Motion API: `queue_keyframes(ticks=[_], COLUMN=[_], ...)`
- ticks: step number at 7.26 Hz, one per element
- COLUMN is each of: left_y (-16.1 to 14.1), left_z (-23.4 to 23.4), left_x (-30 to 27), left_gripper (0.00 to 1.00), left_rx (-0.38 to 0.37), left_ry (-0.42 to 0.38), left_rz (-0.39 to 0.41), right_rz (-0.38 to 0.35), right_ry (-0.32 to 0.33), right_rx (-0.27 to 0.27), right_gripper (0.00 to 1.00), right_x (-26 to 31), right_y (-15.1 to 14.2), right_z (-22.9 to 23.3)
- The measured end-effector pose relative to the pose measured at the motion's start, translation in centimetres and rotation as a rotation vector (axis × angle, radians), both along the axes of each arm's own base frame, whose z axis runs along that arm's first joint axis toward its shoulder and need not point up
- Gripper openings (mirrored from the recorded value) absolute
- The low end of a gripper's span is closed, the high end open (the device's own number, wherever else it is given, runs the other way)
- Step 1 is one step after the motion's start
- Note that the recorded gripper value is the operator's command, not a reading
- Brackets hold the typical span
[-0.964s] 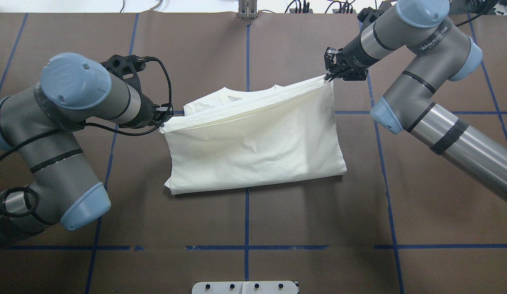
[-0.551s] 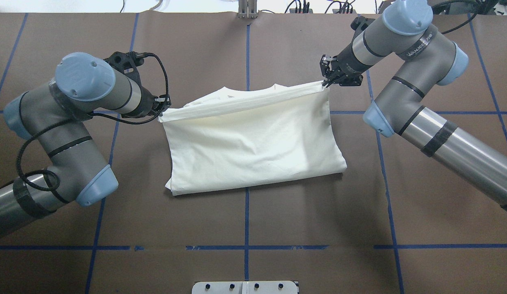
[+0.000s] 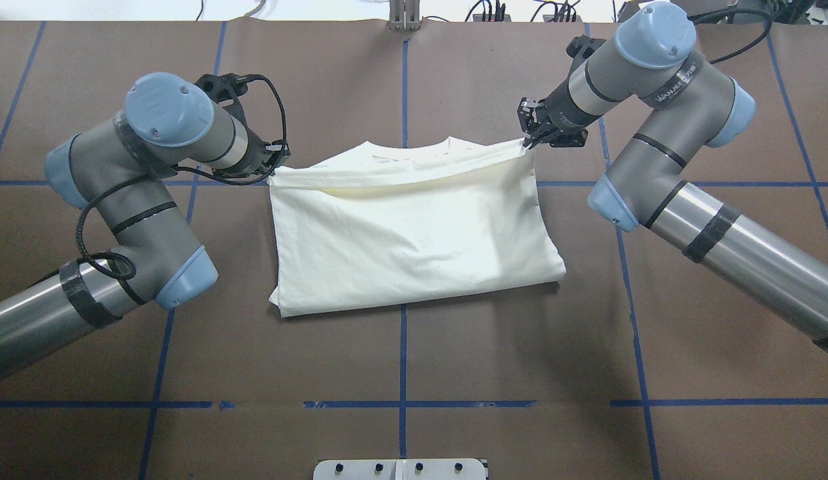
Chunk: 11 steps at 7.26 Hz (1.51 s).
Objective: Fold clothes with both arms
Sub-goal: 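Fold the hem with both grippers toward the collar, farther from robot, then open both grippers and release the folded edge near the collar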
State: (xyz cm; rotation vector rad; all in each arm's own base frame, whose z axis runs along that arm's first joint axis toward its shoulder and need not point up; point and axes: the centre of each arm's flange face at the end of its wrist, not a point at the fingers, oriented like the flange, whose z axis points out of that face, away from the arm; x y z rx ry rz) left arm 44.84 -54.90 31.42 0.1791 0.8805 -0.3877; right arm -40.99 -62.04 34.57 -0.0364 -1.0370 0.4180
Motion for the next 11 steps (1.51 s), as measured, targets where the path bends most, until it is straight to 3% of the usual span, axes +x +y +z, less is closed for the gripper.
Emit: queue_keyframes(ticks=[8,9,10,11], left_y=[-0.8,-0.8,-0.8,-0.8], left_z=[0.6,0.3,0.2,0.2], left_x=[0.9,0.9,0.9,0.9], left_gripper=[0.0,0.52,0.89,0.98], left_rx=[0.006,0.008,0.01,0.012], left_ry=[0.009,0.012,0.013,0.013], left_rz=[-0.002,-0.001,0.0,0.001], right_rz=[0.02,0.017,0.015,0.015], right_ry=[0.008,0.003,-0.004,-0.012], right_rx=[0.002,0.006,0.013,0.021], right_gripper=[0.0,0.09,0.98,1.0], right_x=[0.1,0.0,0.1,0.2], right_y=[-1.3,-1.2,-1.1,-1.0], right_z=[-0.5,-0.7,-0.7,-0.5])
